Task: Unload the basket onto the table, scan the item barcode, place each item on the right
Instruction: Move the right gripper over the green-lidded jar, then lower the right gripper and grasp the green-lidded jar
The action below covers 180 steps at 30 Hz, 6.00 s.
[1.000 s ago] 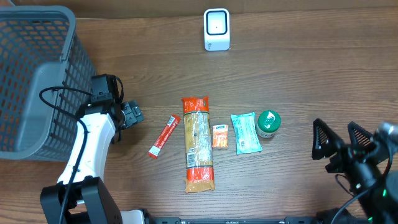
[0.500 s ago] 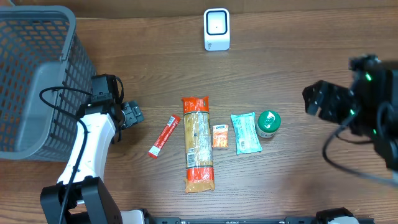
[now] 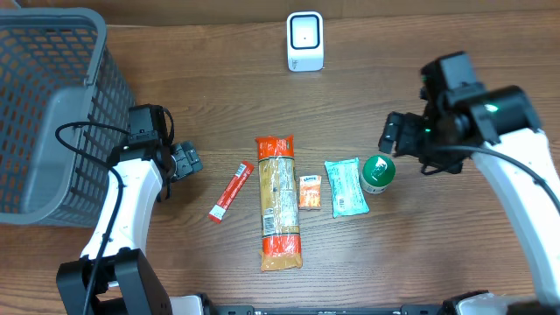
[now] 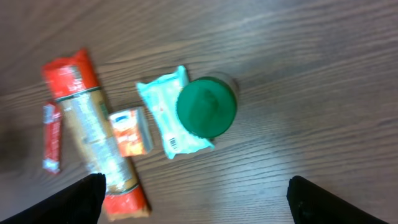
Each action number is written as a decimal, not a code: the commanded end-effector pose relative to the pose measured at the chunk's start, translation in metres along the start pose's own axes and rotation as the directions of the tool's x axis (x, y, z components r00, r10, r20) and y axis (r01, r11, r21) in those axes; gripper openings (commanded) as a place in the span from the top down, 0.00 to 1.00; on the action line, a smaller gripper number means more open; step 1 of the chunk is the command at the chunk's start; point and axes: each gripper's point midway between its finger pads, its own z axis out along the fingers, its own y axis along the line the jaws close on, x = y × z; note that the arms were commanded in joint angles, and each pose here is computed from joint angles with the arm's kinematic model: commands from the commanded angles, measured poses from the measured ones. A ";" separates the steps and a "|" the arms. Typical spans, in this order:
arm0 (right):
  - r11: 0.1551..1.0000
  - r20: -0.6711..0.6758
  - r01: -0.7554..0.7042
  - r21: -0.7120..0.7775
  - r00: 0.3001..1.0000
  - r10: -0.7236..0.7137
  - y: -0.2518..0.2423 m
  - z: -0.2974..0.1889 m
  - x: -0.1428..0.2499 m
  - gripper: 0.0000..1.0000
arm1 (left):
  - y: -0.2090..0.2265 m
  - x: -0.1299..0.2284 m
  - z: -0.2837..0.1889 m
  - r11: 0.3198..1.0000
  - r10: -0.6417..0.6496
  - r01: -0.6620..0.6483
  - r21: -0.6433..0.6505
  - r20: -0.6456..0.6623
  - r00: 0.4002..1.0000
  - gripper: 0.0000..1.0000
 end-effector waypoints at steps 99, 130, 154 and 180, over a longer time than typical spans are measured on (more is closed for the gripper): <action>0.933 0.001 0.322 0.158 0.945 -0.326 -0.020 0.143 0.023 0.08 | -0.003 -0.008 -0.005 1.000 0.006 -0.006 0.015 0.022 1.000 0.00; 0.930 -0.033 0.326 0.170 0.945 -0.325 -0.020 0.173 0.020 0.23 | -0.004 -0.008 -0.005 1.000 0.006 -0.006 0.015 0.022 1.000 0.00; 0.930 -0.067 0.321 0.180 0.947 -0.314 -0.025 0.177 0.026 0.24 | -0.004 -0.008 -0.005 1.000 0.006 -0.007 0.015 0.022 1.000 0.00; 0.929 -0.071 0.322 0.181 0.947 -0.314 -0.026 0.178 0.027 0.23 | -0.004 -0.008 -0.005 1.000 0.007 -0.007 0.016 0.023 1.000 0.00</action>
